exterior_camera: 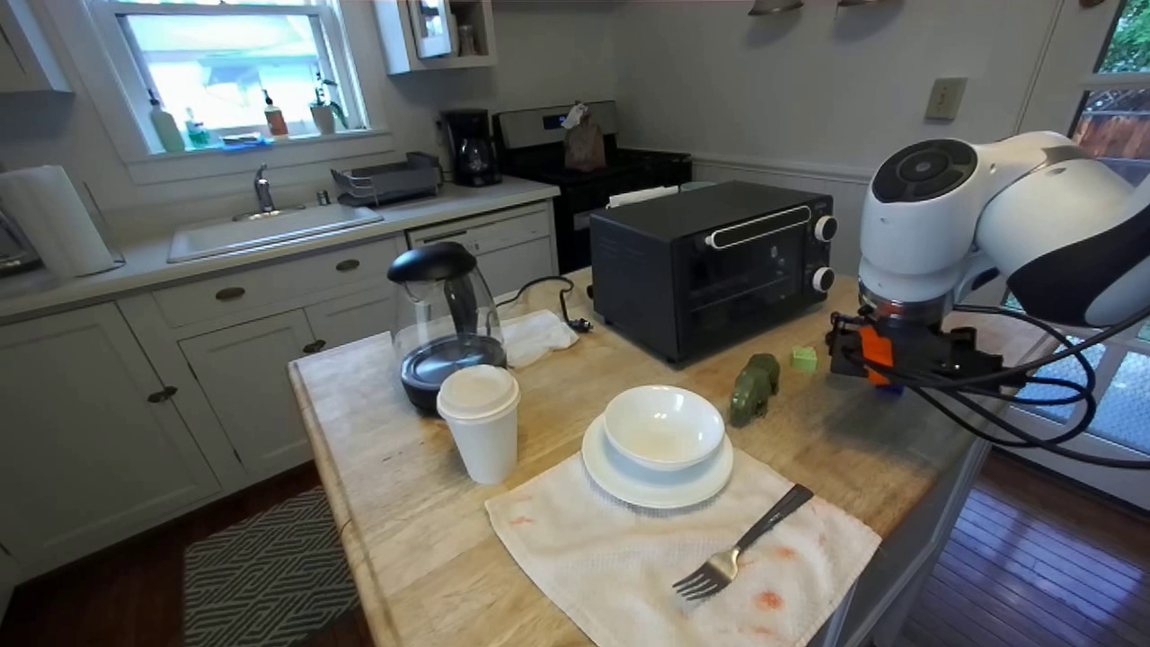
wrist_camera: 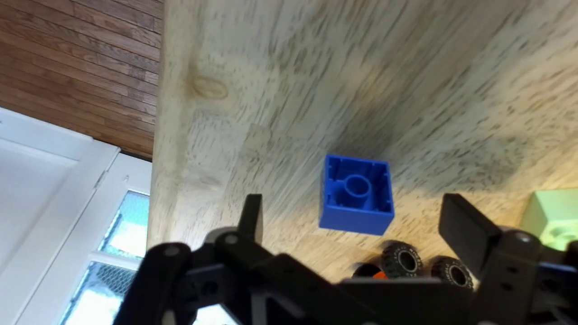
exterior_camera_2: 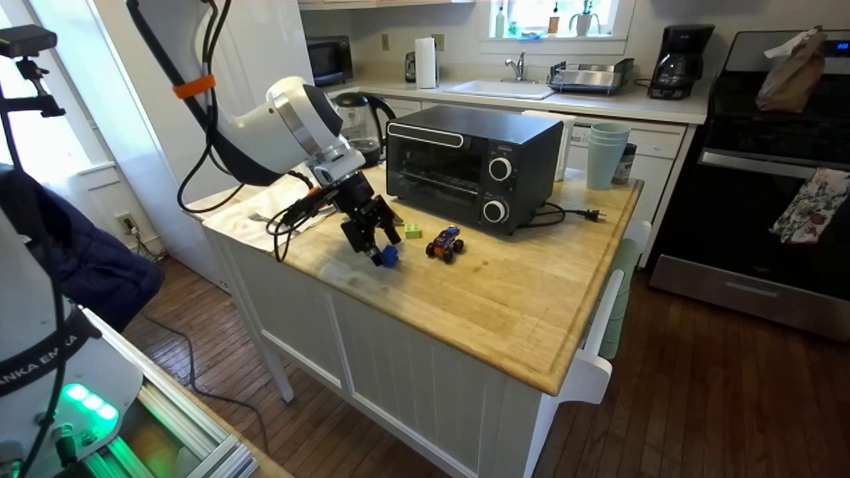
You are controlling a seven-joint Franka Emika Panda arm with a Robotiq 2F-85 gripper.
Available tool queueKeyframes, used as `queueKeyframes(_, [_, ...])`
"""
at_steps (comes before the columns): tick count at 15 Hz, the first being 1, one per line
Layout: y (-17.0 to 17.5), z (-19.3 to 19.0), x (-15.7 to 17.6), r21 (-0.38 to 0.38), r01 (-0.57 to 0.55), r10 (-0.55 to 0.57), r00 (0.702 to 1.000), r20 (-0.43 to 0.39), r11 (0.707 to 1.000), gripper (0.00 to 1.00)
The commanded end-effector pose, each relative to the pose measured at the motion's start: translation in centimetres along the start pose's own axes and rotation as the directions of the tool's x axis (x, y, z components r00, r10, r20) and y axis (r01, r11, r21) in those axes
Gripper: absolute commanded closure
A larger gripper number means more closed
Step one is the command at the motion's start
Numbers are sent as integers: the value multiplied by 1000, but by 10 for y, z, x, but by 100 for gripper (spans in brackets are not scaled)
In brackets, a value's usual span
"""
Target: Turn the blue bock over
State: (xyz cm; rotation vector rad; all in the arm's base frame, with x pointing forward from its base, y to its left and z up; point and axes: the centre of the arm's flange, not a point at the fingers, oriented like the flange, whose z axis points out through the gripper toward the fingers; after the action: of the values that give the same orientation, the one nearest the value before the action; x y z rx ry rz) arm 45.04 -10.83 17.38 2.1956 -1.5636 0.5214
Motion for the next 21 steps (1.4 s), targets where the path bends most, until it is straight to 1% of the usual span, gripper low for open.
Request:
queueKeyframes(1, [4, 1, 24, 28, 58, -60, 995, 80, 998, 0])
queueKeyframes(2, [6, 2, 29, 36, 64, -67, 993, 95, 997, 0])
queueKeyframes(5, [8, 5, 46, 78, 70, -83, 980, 180, 994, 0])
queueKeyframes(8, [9, 11, 58, 118, 58, -89, 959, 269, 991, 0])
queueKeyframes(12, [11, 17, 71, 142, 25, -76, 926, 369, 990, 0])
queueKeyframes(16, [13, 22, 81, 175, -10, -70, 894, 443, 985, 0])
queueKeyframes(21, [18, 30, 99, 184, -45, -59, 849, 524, 982, 0])
